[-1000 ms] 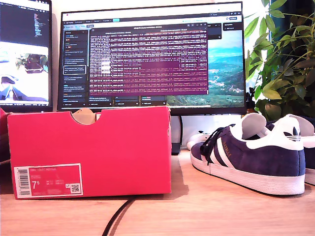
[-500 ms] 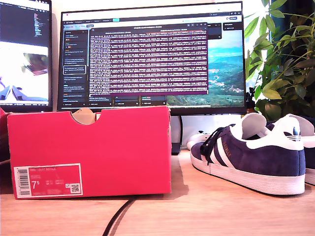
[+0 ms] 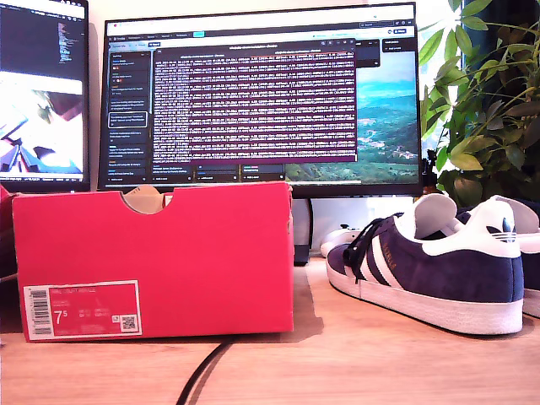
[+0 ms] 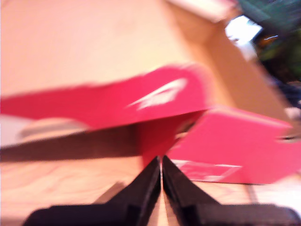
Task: Pack the blue shoes by picking the first shoe and placing it inside the red shoebox, left side, then picking and rotating the second shoe and placing it in the shoebox
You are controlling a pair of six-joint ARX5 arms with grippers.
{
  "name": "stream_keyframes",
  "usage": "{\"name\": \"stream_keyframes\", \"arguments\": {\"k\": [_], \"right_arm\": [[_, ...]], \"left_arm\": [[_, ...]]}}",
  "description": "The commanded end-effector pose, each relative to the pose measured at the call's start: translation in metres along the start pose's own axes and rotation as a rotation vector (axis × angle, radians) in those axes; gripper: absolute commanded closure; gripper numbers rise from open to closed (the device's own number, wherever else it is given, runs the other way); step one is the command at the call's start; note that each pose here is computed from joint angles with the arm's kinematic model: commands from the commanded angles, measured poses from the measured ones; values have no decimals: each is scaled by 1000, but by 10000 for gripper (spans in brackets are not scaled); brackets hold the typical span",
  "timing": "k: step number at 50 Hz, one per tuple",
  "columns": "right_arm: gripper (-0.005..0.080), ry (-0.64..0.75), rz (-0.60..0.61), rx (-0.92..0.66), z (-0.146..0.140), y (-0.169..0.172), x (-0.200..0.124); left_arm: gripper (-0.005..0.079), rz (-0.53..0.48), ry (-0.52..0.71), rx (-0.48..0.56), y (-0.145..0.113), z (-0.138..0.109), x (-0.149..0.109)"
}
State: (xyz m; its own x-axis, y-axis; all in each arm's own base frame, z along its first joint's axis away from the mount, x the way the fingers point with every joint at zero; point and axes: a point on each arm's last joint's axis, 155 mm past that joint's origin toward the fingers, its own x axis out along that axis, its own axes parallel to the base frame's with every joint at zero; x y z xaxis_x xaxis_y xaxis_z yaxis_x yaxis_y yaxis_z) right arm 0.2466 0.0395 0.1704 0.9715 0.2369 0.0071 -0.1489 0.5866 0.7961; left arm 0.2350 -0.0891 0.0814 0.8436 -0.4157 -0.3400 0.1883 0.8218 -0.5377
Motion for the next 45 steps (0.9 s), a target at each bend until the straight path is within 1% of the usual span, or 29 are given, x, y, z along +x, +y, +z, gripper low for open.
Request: {"name": "stream_keyframes", "arguments": {"k": [1, 5, 7, 8, 11, 12, 13, 14, 15, 24, 32, 38, 45], "right_arm": [[765, 20, 21, -9, -5, 2, 0], [765, 29, 29, -42, -5, 6, -1], [765, 35, 29, -40, -4, 9, -2], [765, 39, 27, -74, -5, 9, -2], [765, 61, 28, -75, -6, 13, -4], [765, 69, 26, -119, -7, 14, -5], [765, 71, 25, -118, -6, 16, -5], [765, 81, 14, -113, -7, 15, -6], [765, 87, 9, -152, -8, 15, -7], [765, 147, -38, -243, -8, 20, -15], [765, 211, -81, -301, -5, 28, -21], [765, 294, -143, -327, -5, 29, -22], [765, 454, -242, -362, -9, 24, -21]], "left_arm": [[764, 14, 0, -9, 6, -6, 4], [764, 7, -7, -10, 5, -3, 8], [764, 7, 0, -12, 5, -4, 9], [764, 6, 4, -11, 5, -4, 10], [764, 3, 16, -10, 4, -7, 13], [764, -1, 16, -8, 3, -6, 14], [764, -4, 21, -7, 2, -7, 16], [764, -9, 24, -6, 1, -8, 17], [764, -15, 22, -8, 0, -7, 18], [764, -64, 30, 14, -13, -8, 27], [764, -86, 55, 20, -18, -15, 34], [764, -89, 73, 22, -19, -20, 37], [764, -88, 77, 22, -18, -21, 38]]}}
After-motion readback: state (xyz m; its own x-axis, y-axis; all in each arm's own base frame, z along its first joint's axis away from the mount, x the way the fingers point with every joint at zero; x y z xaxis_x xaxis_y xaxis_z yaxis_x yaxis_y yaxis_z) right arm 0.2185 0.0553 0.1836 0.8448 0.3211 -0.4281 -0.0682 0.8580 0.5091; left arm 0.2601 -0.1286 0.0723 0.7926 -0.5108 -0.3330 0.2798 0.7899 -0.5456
